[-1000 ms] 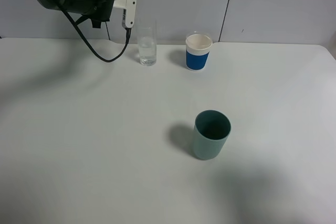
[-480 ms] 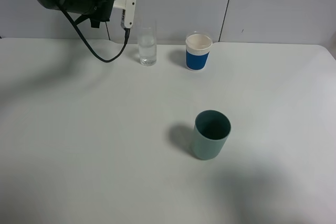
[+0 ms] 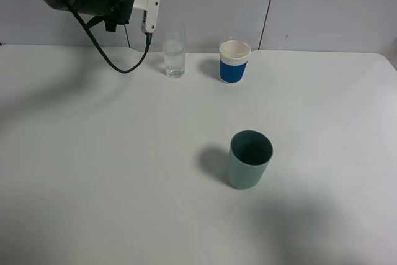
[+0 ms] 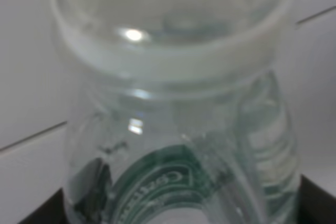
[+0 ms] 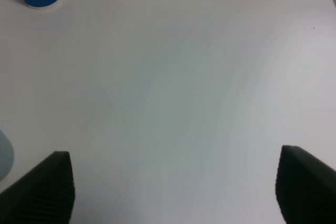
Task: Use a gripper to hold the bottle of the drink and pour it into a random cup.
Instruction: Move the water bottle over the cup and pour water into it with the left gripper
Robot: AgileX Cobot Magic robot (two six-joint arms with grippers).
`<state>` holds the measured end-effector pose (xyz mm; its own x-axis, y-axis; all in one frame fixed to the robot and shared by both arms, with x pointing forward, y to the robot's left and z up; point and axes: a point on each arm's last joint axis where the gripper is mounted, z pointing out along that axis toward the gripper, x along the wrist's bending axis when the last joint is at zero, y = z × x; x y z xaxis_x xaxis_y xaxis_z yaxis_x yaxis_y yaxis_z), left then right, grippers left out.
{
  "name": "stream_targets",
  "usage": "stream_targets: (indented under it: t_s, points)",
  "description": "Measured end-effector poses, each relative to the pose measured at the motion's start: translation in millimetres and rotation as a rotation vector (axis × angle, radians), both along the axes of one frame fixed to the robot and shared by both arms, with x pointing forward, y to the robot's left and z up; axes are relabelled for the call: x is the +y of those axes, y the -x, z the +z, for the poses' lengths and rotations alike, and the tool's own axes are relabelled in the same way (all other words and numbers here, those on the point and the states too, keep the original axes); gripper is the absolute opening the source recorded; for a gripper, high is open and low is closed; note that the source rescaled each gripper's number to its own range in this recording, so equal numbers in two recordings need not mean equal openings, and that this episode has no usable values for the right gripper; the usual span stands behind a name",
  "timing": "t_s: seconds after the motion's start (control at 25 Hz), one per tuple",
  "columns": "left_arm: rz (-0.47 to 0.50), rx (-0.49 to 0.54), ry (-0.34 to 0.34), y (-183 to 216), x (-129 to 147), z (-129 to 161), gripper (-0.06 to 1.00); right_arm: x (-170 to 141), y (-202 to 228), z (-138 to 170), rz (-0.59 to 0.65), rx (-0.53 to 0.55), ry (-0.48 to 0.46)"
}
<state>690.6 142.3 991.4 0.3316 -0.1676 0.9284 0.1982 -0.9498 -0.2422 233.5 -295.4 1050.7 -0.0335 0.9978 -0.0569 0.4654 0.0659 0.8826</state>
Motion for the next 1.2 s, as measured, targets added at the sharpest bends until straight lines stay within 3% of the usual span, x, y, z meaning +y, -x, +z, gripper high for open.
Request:
stream_targets:
  t_s: [1.2]
  points:
    - [-0.007,0.002,-0.013,0.8,-2.2,0.1,0.03,0.0,0.0,0.0,0.000,0.000,0.000]
